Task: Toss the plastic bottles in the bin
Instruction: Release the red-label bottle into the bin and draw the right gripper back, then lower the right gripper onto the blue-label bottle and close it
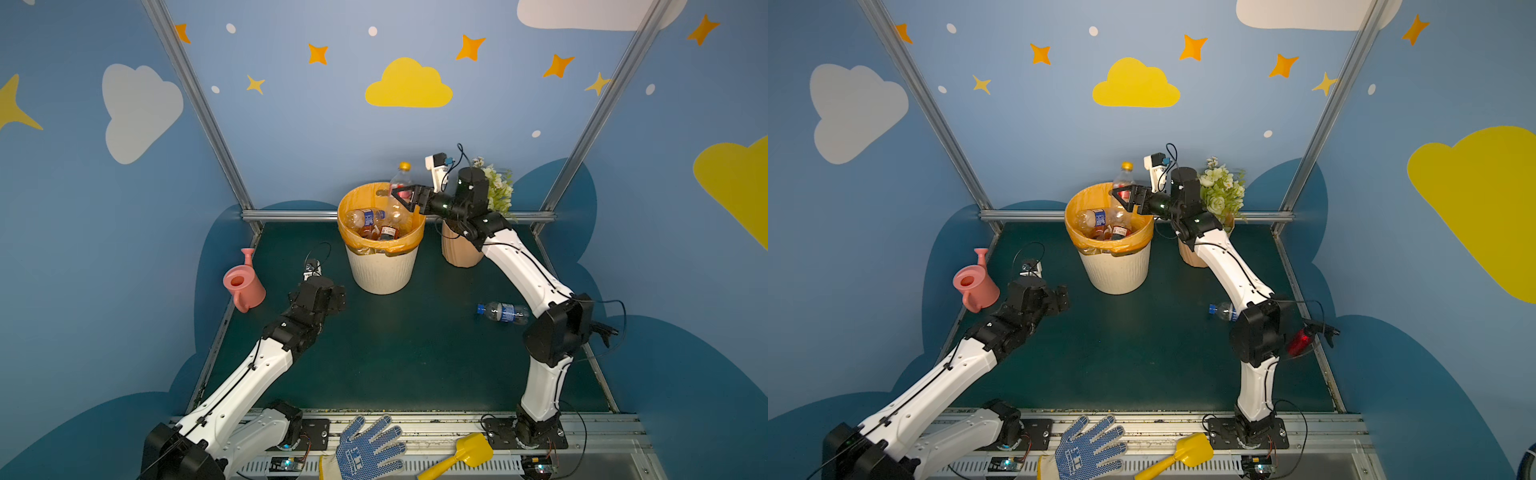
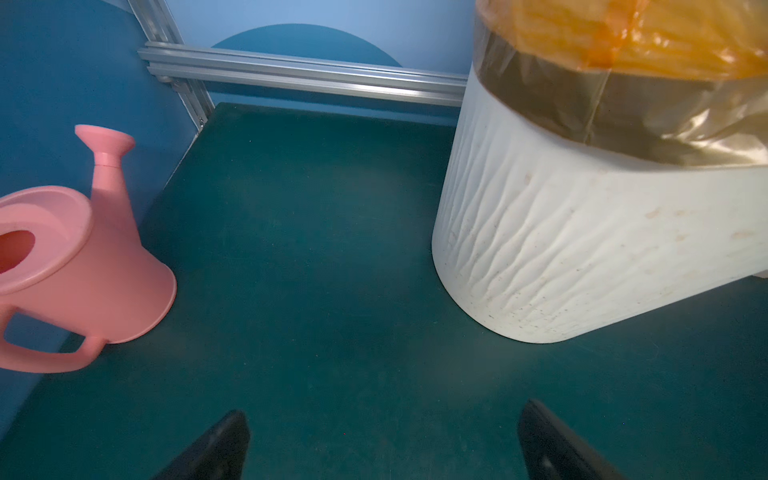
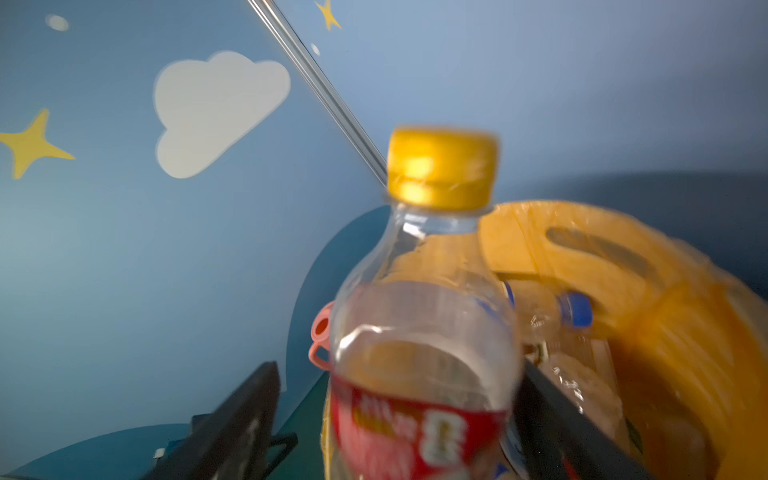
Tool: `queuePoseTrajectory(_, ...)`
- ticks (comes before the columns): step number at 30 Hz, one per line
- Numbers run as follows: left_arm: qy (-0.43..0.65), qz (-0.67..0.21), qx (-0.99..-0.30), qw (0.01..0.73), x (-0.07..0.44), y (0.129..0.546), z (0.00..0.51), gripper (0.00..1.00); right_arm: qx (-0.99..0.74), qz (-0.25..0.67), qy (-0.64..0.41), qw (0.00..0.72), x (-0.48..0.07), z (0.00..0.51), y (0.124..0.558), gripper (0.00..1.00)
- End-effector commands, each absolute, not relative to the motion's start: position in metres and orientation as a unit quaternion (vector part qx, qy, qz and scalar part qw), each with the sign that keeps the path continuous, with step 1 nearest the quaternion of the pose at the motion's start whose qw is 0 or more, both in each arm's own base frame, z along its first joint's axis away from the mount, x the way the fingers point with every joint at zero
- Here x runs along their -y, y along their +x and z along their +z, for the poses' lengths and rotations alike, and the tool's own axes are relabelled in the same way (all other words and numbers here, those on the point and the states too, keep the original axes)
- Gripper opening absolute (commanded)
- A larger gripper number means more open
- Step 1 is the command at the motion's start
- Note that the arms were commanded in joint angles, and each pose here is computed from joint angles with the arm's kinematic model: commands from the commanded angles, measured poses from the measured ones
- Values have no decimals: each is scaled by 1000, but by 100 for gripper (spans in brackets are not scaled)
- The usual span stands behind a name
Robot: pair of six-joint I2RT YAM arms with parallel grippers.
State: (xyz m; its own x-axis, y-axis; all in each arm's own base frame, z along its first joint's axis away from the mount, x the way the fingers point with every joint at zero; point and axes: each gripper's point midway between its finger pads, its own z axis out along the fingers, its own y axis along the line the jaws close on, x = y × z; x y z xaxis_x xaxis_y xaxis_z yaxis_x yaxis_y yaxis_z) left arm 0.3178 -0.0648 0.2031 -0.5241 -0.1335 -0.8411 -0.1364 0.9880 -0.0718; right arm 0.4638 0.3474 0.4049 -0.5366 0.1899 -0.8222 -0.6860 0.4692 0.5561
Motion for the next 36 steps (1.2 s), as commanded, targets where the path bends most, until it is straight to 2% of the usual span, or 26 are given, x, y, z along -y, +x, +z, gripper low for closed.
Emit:
queuePoseTrajectory(1,-83,15,-874,479,55,308,202,100,-687,461,-190,529,-302,495,432,93)
queuePoseTrajectory(6,-91,1,-868,489,56,307,203,100,-677,407,-171,588,-251,520,404,97)
queuePoseTrajectory(11,-63,-23,-869,491,69,310,209,100,-708,354,-115,600,-195,492,394,97)
queuePoseTrajectory(18,-57,-29,-866,495,72,312,208,100,-771,279,7,573,-119,406,383,97)
queuePoseTrajectory(28,-52,-33,-873,484,76,314,199,100,-831,208,269,439,-27,232,345,97)
queuePoseTrajectory(36,-51,-37,-878,475,80,316,192,100,-808,191,403,384,9,151,306,97)
